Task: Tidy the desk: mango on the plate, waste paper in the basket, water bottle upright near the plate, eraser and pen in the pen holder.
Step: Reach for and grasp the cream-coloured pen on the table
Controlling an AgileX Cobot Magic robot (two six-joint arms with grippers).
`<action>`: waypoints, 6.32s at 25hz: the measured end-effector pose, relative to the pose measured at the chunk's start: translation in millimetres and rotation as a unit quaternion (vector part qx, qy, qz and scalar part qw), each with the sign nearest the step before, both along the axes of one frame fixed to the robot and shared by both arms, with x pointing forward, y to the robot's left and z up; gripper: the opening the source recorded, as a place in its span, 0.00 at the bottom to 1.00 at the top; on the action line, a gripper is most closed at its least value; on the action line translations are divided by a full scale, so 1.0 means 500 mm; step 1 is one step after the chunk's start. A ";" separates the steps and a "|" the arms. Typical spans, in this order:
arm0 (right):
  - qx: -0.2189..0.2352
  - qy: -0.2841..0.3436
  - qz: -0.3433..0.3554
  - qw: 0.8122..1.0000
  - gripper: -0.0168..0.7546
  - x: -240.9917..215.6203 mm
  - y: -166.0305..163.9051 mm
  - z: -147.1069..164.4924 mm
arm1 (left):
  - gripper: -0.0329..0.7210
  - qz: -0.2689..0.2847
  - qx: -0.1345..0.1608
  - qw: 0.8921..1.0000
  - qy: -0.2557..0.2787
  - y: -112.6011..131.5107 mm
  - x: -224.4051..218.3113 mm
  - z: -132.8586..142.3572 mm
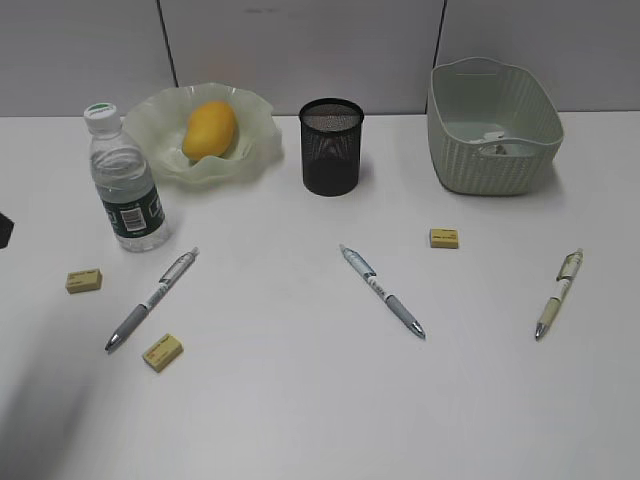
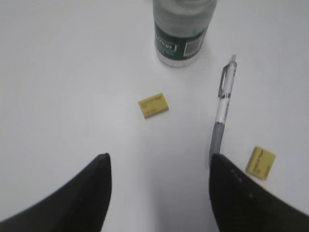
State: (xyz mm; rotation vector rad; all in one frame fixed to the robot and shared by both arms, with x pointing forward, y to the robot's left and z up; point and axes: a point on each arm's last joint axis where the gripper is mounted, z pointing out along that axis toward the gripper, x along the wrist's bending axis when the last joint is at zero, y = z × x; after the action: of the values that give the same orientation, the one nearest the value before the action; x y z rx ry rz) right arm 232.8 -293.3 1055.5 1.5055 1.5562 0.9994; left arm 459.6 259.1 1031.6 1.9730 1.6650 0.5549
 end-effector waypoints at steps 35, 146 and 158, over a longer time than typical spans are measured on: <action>0.000 0.000 0.000 1.000 0.55 0.000 0.000 0.000 | 0.60 -0.059 -0.006 0.995 -0.085 0.055 -0.342 0.086; 0.137 0.500 -0.152 0.842 0.55 0.704 0.049 -0.049 | 0.66 0.052 0.006 0.970 -0.236 0.079 -0.461 0.055; 0.131 0.536 -0.173 0.816 0.44 0.734 0.069 -0.163 | 0.66 0.052 0.005 0.970 -0.236 0.079 -0.461 0.055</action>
State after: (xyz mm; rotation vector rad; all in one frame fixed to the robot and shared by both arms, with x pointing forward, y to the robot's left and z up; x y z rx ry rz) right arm 599.8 -258.8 973.9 2.6977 1.7326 0.0608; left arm 229.1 298.6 1059.3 1.6009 1.4648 0.9857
